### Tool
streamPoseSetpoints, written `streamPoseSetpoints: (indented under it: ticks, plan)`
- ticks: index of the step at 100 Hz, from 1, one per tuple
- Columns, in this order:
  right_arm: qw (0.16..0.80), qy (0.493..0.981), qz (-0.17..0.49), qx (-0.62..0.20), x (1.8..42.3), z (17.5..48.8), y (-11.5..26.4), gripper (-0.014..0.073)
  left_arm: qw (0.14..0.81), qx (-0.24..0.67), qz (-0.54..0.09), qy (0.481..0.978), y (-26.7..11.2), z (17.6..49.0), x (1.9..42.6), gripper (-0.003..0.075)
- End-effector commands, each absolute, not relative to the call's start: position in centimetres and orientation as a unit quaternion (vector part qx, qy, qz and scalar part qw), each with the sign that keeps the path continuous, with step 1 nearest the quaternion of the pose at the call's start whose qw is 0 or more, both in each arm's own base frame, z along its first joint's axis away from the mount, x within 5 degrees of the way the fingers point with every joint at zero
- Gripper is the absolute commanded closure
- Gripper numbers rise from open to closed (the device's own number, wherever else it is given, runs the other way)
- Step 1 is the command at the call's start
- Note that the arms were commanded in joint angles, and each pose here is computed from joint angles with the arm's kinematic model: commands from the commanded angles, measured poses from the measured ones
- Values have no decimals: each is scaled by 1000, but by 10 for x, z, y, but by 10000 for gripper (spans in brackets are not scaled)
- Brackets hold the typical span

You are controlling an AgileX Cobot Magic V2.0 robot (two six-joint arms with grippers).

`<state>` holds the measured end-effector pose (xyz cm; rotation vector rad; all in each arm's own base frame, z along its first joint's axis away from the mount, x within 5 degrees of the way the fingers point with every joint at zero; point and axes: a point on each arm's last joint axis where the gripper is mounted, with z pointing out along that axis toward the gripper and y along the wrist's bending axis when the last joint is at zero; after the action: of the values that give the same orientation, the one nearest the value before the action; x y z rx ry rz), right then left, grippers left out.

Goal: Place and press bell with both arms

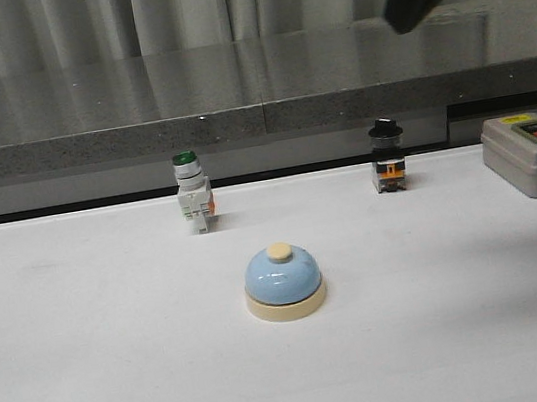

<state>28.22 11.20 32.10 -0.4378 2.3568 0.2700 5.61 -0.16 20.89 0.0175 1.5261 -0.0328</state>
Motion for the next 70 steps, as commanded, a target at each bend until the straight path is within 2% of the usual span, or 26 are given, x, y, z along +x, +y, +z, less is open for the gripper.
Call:
streamPoseSetpoints:
  ticks: [1, 30, 70]
  plan:
    - [423, 890, 97, -136, 266, 342, 86, 654, 746, 8, -19, 666, -2, 204, 55, 740]
    - [490, 867, 68, -63, 193, 340, 33, 654, 746, 8, -19, 666, -2, 204, 55, 740]
    - [587, 805, 67, -52, 96, 322, 17, 654, 746, 8, -19, 666, -2, 204, 55, 740]
